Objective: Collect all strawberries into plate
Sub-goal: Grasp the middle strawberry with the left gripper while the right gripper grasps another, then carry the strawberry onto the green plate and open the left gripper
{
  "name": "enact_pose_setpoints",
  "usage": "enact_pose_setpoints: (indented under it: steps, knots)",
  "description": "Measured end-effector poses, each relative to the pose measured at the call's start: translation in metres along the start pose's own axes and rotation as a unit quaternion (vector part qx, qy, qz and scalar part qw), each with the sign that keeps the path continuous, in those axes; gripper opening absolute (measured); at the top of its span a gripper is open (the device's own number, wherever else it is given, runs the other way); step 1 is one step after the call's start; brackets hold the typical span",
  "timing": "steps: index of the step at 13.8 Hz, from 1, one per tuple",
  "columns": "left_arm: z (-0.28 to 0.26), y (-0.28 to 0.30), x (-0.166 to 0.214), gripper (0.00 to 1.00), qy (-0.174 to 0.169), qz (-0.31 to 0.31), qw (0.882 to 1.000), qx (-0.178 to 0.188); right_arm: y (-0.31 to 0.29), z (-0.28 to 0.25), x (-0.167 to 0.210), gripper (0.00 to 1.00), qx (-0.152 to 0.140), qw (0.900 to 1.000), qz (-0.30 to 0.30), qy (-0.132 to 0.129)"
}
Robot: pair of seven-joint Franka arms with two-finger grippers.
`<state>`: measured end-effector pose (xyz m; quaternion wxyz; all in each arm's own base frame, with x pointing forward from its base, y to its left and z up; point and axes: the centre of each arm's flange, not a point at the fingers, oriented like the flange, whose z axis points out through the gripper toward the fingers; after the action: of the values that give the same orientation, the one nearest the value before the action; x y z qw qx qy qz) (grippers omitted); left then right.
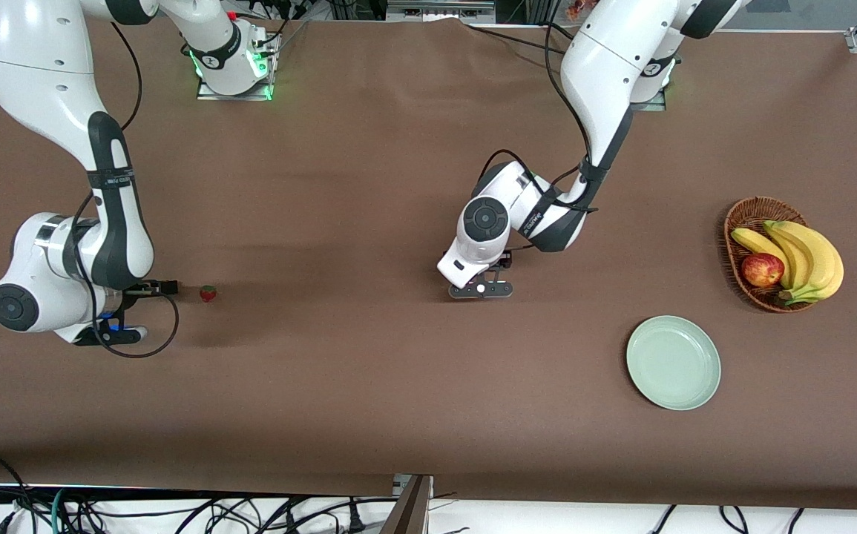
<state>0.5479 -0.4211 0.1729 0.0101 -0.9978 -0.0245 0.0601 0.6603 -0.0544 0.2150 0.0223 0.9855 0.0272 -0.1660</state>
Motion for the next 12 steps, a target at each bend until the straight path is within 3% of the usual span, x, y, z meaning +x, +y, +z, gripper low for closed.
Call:
enact_pose_setpoints:
  steps: [3,8,12]
  knots:
    - [0.0,0.002,-0.001,0.42,0.0,0.002,1.0,0.0,0.003,0.01,0.001,1.0,-0.005,1.0,-0.006,0.017]
    - [-0.012,-0.013,0.008,0.41,-0.008,0.002,1.0,0.018,0.006,0.024,0.002,0.98,-0.012,0.999,-0.011,0.043]
    - [-0.095,-0.088,0.051,0.41,-0.011,0.021,0.999,0.03,0.008,0.04,-0.002,0.94,-0.015,0.999,-0.009,0.049]
